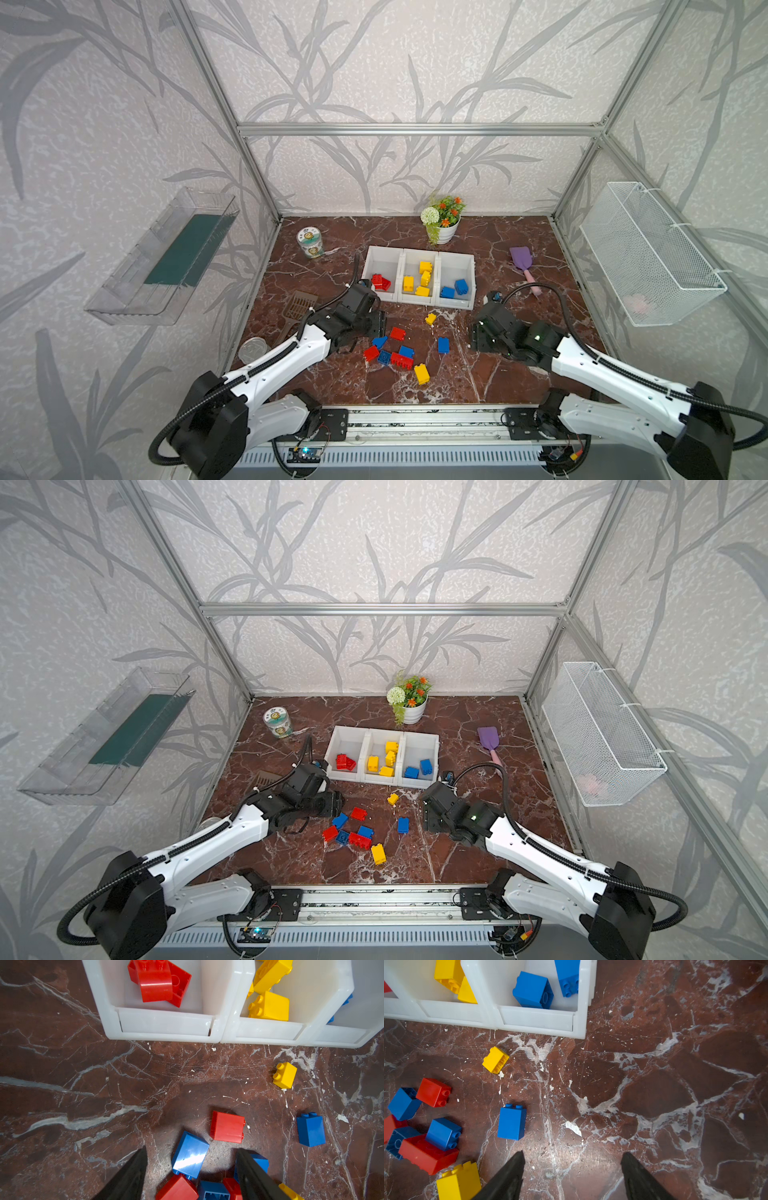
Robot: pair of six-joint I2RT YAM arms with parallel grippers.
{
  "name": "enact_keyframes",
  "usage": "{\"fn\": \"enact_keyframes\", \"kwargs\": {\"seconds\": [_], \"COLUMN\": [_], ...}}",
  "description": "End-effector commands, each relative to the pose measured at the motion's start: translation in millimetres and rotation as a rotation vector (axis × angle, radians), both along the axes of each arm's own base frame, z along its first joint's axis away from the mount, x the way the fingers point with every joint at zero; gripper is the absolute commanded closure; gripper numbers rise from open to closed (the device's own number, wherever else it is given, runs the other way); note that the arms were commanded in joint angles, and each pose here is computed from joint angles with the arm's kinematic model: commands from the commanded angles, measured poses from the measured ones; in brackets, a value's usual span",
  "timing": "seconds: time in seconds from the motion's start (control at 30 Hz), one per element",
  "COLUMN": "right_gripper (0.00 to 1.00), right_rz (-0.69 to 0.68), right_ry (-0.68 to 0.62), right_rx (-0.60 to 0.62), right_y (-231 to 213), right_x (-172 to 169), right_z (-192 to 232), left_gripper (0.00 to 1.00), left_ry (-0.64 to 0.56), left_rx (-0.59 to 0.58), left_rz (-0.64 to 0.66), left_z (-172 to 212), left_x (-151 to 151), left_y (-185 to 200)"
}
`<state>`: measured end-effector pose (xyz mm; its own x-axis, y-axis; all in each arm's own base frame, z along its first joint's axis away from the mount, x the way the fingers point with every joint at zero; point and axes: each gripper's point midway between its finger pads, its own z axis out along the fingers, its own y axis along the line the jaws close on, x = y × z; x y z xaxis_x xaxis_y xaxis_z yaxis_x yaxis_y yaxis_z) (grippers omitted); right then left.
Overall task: Sort the legos into containers by color
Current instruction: 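Withdraw the right gripper from the bin while the left gripper moves over a red brick, then lower the left gripper onto the red brick and grasp it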
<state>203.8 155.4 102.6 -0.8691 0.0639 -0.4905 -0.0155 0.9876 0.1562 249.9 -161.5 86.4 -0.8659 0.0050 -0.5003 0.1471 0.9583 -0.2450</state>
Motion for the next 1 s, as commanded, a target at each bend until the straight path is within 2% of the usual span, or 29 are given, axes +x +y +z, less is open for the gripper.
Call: {"fn": "enact_keyframes", "kwargs": {"seconds": [0.0, 0.43, 0.73, 0.97], "right_gripper": [0.26, 0.26, 0.26, 0.26], "right_rz": [0.008, 0.053, 0.046, 0.028], "right_ry": [-0.005, 0.037, 0.039, 0.034], "right_rx": [0.008, 0.006, 0.007, 0.009], "right_y": [11.6, 41.8, 39.0, 31.3], "right_x": [4.8, 9.5, 6.4, 1.8], "right_z": [5.9, -8.9, -10.1, -10.3], "left_gripper": [0.3, 0.3, 0.3, 0.3], "left_ry": [0.007, 0.066, 0.141, 0.168], "left_rx": [-0.011, 0.008, 0.088, 0.141], "left_rz": [-0.016, -0.102, -0.238, -0.275], "left_z": [1.0, -13.8, -33.9, -48.9], "left_x": [2.2, 1.3, -4.9, -6.4], "left_y": [-8.1, -29.8, -59.6, -67.7]}}
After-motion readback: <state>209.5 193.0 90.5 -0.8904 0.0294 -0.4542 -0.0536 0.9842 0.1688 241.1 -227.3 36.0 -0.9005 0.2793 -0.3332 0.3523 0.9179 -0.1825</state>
